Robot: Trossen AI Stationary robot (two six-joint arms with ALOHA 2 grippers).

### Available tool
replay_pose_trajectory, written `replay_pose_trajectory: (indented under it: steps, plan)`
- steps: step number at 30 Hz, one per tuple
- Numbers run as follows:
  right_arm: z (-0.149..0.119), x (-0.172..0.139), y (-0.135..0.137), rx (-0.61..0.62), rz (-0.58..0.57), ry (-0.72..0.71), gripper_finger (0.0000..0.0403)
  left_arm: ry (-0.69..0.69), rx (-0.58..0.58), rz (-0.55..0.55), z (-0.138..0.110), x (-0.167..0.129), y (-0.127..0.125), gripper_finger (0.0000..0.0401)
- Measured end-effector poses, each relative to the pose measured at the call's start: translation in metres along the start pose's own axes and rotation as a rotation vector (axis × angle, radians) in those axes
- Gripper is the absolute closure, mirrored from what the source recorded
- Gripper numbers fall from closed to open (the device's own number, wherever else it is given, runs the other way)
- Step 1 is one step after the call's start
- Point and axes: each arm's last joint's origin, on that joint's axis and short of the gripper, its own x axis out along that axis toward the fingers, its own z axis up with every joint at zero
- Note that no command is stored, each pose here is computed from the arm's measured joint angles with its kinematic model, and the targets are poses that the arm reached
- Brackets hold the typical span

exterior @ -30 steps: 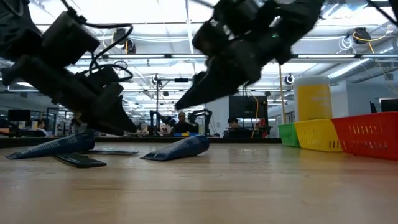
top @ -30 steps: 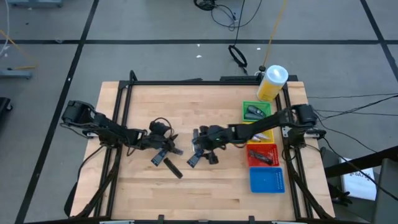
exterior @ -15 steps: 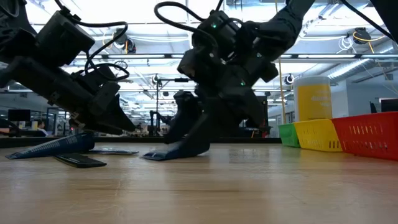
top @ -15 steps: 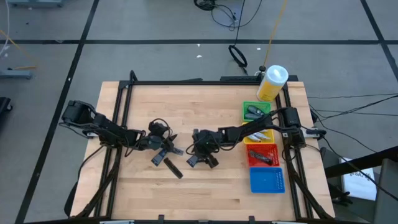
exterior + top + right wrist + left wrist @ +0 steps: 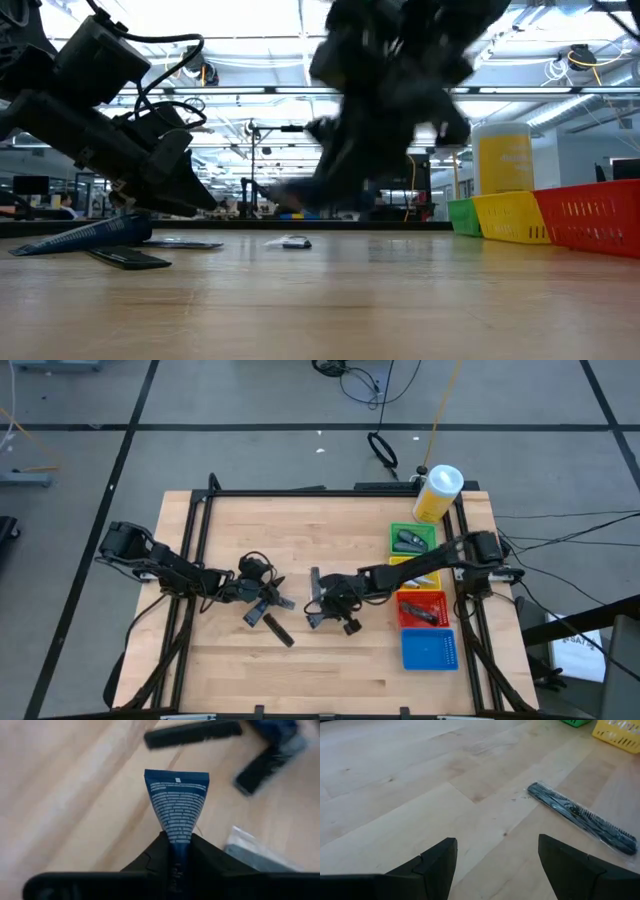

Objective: Pick & Place Travel size toiletries
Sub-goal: Put the blue shave cream into the blue basket

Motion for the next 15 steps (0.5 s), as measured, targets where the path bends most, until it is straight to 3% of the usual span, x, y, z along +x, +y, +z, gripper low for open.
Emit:
replay_pose_trajectory:
  steps: [6, 12, 15]
  plan:
    - [0.018, -0.068, 0.045, 0.327, 0.066, 0.133, 0.0354, 0.01, -0.003, -0.026, -0.004, -0.005, -0.005, 0.0128]
    - [0.01, -0.133, 0.111, 0.846, 0.066, 0.413, 0.0354, -0.021, 0.004, -0.037, -0.011, -0.014, -0.012, 0.0128]
    - [0.003, -0.153, 0.146, 0.976, 0.048, 0.523, 0.0354, -0.036, 0.015, -0.039, -0.013, -0.018, -0.015, 0.0128]
